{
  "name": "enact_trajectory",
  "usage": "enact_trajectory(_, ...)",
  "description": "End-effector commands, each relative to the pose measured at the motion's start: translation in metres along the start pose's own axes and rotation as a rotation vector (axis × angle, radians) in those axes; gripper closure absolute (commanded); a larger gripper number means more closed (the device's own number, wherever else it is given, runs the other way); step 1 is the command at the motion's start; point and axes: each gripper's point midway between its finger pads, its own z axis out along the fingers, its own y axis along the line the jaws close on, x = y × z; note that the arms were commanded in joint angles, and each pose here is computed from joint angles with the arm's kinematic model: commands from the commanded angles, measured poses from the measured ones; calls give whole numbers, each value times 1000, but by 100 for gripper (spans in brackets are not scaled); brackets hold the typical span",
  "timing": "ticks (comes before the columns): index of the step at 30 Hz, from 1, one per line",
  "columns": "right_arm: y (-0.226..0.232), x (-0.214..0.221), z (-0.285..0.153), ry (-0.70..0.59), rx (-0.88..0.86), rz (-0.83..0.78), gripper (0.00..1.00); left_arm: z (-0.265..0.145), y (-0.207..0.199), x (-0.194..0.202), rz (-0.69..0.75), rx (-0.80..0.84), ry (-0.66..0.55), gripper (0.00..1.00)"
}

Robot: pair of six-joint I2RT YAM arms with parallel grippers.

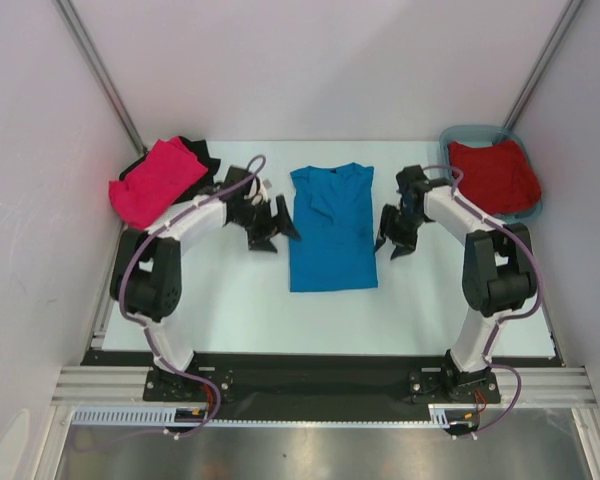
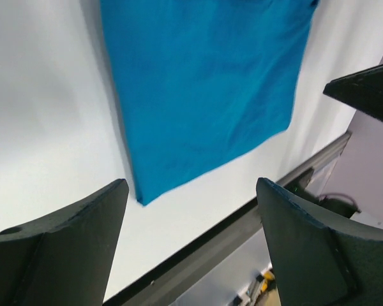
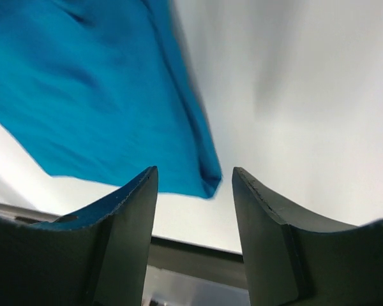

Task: Fold and stack the t-shirts
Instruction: Fold the tshirt

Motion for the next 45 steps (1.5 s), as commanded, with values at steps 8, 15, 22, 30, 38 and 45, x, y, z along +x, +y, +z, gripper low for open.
enact_trajectory(8, 10, 49, 2, 54, -229, 20, 44, 17, 13, 51, -14, 248, -35, 12)
enact_trajectory(15, 1, 59, 21, 63, -268, 37, 44, 27, 12, 50, 20, 327, -55, 12)
enact_trajectory(22, -15, 66, 34, 67, -258, 80, 44, 35, 14, 50, 1, 350, -44, 12)
enact_trajectory(30, -9, 82, 53, 101, -359, 149, 44, 41, 34, 87, -54, 374, -17, 12)
enact_trajectory(38, -8, 88, 62, 128, -384, 177, 43, 44, 41, 105, -93, 396, 11, 12)
enact_trajectory(45, -16, 101, 67, 155, -368, 186, 48, 55, 30, 112, -103, 449, 47, 12)
